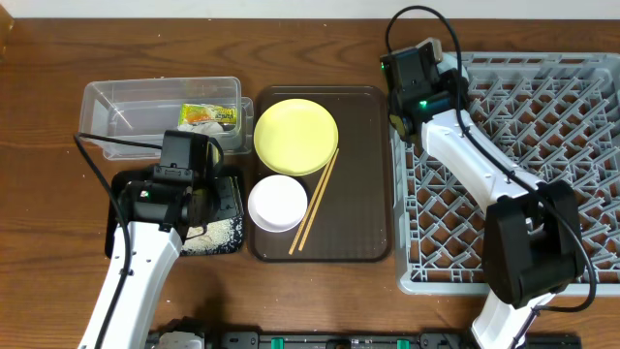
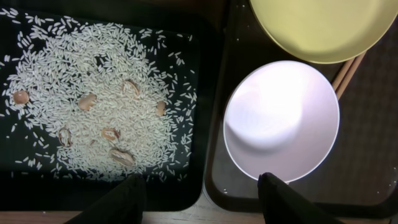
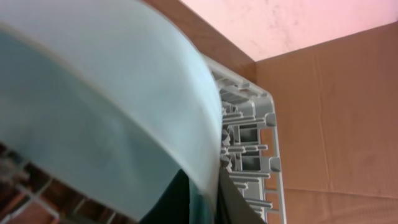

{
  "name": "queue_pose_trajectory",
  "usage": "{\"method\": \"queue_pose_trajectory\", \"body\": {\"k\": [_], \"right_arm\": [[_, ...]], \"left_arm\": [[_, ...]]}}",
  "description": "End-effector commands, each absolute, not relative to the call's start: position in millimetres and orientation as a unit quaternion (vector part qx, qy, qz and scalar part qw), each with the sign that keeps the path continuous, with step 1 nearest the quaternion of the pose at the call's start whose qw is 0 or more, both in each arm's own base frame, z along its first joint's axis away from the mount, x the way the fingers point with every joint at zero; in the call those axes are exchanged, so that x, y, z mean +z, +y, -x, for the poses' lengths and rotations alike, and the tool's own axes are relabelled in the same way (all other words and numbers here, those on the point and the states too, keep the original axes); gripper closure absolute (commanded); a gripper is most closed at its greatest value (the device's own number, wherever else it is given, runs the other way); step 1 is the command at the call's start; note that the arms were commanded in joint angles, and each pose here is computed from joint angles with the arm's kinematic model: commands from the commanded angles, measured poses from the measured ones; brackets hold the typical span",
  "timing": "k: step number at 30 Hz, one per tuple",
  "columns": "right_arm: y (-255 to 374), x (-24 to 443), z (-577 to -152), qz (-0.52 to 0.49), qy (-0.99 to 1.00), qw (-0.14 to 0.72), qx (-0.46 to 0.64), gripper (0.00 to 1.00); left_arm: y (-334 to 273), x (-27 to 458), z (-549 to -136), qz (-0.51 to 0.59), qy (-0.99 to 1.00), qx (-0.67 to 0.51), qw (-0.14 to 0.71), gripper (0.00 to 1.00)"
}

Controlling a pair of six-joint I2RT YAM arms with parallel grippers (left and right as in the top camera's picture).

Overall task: Sort waste into correct bins and load items into the dishwasher rack
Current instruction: 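Place the light-blue bowl upright at the rack's back-left edge, then grasp the white bowl rim with the right gripper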

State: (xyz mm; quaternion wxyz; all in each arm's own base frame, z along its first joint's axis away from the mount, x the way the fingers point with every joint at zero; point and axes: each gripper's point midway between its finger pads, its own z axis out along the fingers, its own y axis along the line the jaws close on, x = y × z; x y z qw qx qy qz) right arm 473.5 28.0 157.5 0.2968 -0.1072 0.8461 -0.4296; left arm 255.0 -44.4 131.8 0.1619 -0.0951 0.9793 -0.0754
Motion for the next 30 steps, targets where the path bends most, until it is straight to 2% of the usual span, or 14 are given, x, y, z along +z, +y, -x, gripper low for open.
{"method": "queue_pose_trajectory", "body": {"k": [1,5,7,9,14,15,17,24,27,30], "right_arm": [[31.9,144.8,-468.5,0.096,0.854,0.291,-0.421,0.85],[34.2,144.5,-456.6,0.076,0.864,0.288,-0.407,0.82],[41.8,145.5,-451.8,0.085,0.876,0.287,-0.378,0.73],[52.1,150.4,-445.9,0.098,0.891,0.289,-0.337,0.54],[69.5,179.0,-432.1,0.111,0.905,0.313,-0.266,0.31],[73.2,185.1,-429.4,0.114,0.907,0.32,-0.249,0.28],[85.9,193.5,-423.6,0.125,0.913,0.33,-0.204,0.27],[195.3,191.0,-385.9,0.228,0.92,0.303,0.098,0.25],[227.3,184.4,-368.2,0.245,0.916,0.272,0.166,0.25],[247.5,171.3,-357.4,0.268,0.913,0.25,0.176,0.24]], "left_arm": [[-41.7,132.6,-257.2,0.101,0.979,-0.07,0.164,0.39],[-41.7,132.6,-257.2,0.101,0.979,-0.07,0.164,0.39],[-41.7,132.6,-257.2,0.101,0.979,-0.07,0.164,0.39],[-41.7,132.6,-257.2,0.101,0.979,-0.07,0.164,0.39],[-41.7,132.6,-257.2,0.101,0.979,-0.07,0.164,0.38],[-41.6,132.6,-257.2,0.101,0.979,-0.07,0.164,0.34],[-41.6,132.6,-257.2,0.101,0.979,-0.07,0.164,0.34],[-30.6,130.9,-254.2,0.115,0.979,-0.041,0.161,0.34],[-10.0,128.9,-247.8,0.173,0.973,-0.004,0.154,0.33],[5.4,128.6,-244.6,0.221,0.964,0.0,0.149,0.32]]}}
